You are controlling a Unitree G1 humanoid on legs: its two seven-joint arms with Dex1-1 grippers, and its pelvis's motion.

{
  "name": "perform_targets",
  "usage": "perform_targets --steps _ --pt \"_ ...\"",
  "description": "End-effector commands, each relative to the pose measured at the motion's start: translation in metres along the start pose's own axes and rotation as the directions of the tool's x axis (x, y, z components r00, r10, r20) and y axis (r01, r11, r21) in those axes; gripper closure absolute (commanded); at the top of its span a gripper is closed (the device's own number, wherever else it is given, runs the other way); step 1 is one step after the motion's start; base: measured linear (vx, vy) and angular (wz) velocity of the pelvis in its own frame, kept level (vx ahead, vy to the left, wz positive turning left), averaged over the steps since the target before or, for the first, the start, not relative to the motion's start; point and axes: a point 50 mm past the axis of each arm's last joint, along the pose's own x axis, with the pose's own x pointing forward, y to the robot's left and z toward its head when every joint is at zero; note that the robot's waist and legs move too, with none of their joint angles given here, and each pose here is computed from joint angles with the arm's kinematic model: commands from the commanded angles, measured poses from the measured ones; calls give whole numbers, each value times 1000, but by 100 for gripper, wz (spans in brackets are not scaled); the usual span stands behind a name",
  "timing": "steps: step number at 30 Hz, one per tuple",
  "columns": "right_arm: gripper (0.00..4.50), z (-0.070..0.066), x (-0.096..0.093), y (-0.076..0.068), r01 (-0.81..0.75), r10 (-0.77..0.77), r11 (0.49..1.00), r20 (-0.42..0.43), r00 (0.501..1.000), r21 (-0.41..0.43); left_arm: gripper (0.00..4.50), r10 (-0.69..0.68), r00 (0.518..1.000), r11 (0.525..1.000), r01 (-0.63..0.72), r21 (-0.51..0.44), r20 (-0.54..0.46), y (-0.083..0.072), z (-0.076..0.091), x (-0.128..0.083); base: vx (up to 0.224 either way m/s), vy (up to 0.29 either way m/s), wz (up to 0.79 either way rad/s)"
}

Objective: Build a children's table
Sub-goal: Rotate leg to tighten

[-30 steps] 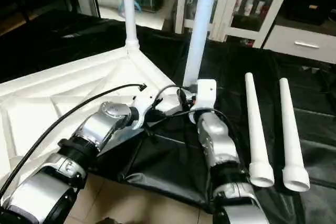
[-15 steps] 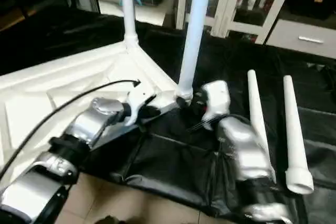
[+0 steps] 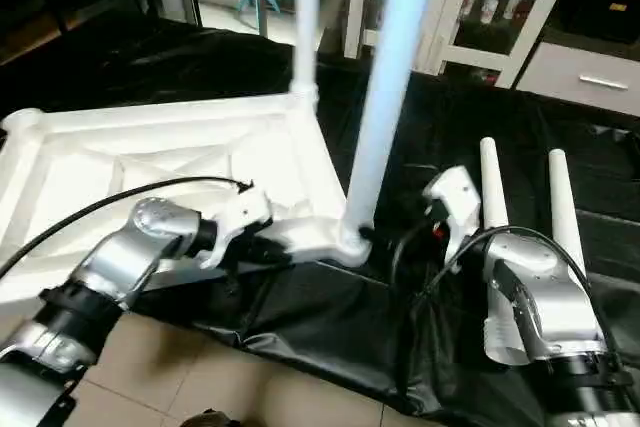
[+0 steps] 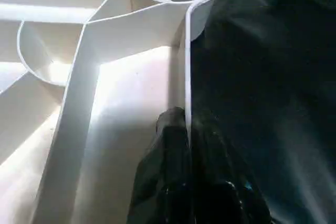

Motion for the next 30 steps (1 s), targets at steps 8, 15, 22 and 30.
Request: perform_targets --steps 8,15,22,30 --pt "2 2 19 6 -101 99 993 -45 994 -64 450 -81 997 996 81 36 -1 -8 6 1 0 0 0" --pt "54 8 27 3 -168 167 983 -17 986 -68 450 -91 996 995 91 38 -4 -9 8 0 0 0 0" --pt "118 8 22 1 -196 194 978 -26 981 -74 450 -93 996 995 93 31 -8 -9 6 -3 0 0 0" --pt "169 8 17 -4 -208 205 974 -43 978 -87 450 -101 995 995 101 25 -13 -10 5 -3 0 0 0"
